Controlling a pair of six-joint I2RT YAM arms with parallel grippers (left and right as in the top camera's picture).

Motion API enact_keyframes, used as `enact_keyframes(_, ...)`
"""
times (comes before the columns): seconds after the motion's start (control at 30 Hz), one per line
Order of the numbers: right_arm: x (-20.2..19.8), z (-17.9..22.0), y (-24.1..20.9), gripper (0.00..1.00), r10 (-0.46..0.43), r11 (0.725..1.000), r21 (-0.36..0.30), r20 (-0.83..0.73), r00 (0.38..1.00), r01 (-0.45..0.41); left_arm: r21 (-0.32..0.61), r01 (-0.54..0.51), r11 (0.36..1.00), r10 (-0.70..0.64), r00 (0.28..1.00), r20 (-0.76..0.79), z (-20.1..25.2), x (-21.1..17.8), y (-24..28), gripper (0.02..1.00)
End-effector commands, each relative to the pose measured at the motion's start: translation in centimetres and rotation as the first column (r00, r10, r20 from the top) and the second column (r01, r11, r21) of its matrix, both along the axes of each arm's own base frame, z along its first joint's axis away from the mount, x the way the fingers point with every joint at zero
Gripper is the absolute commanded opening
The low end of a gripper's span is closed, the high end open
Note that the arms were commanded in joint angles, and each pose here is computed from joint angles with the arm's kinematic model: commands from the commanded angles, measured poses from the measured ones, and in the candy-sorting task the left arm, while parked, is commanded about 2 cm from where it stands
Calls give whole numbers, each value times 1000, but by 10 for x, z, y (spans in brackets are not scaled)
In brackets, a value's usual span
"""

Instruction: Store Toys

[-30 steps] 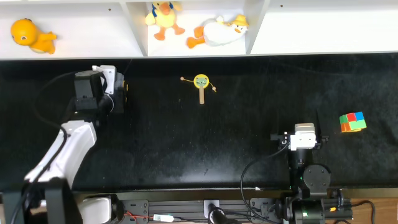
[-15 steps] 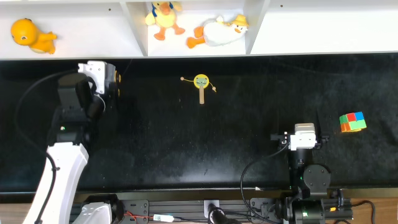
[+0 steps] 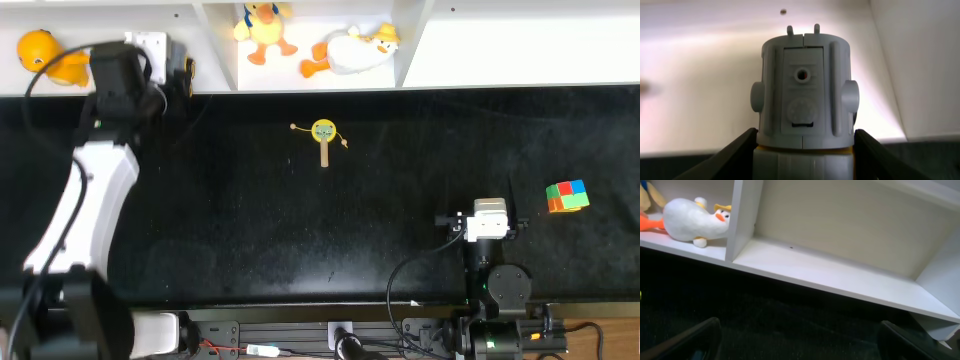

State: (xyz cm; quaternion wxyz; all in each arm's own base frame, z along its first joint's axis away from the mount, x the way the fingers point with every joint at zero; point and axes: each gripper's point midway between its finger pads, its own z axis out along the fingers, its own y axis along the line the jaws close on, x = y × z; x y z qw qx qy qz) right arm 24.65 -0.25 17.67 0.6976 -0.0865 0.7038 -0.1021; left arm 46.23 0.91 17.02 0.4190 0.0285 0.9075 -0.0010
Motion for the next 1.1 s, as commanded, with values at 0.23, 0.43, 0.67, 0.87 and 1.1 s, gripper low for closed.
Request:
enact_keyframes(0.23, 0, -4, -2, 996, -9, 1000, 0, -1, 1000, 9, -11, 18, 1000, -18, 999, 30, -6, 50, -3, 998)
enact_keyframes(0.43, 0, -4, -2, 996, -9, 1000, 0, -1, 1000, 9, -12, 14, 1000, -15, 999, -40, -9, 21, -3, 998)
enact_keyframes(0.67, 0, -4, -2, 996, -9, 1000, 0, -1, 1000, 9, 68, -76, 995, 76, 997, 1, -4, -74, 14, 998)
enact_keyframes(0.87, 0, -4, -2, 996, -9, 1000, 0, -1, 1000, 9, 73, -114, 991, 98, 976, 195, -8, -152, 16, 998)
enact_keyframes(1.1, 0, -4, -2, 996, -9, 1000, 0, -1, 1000, 9, 23, -125, 992, 77, 737, 671, 34, -190, 12, 998)
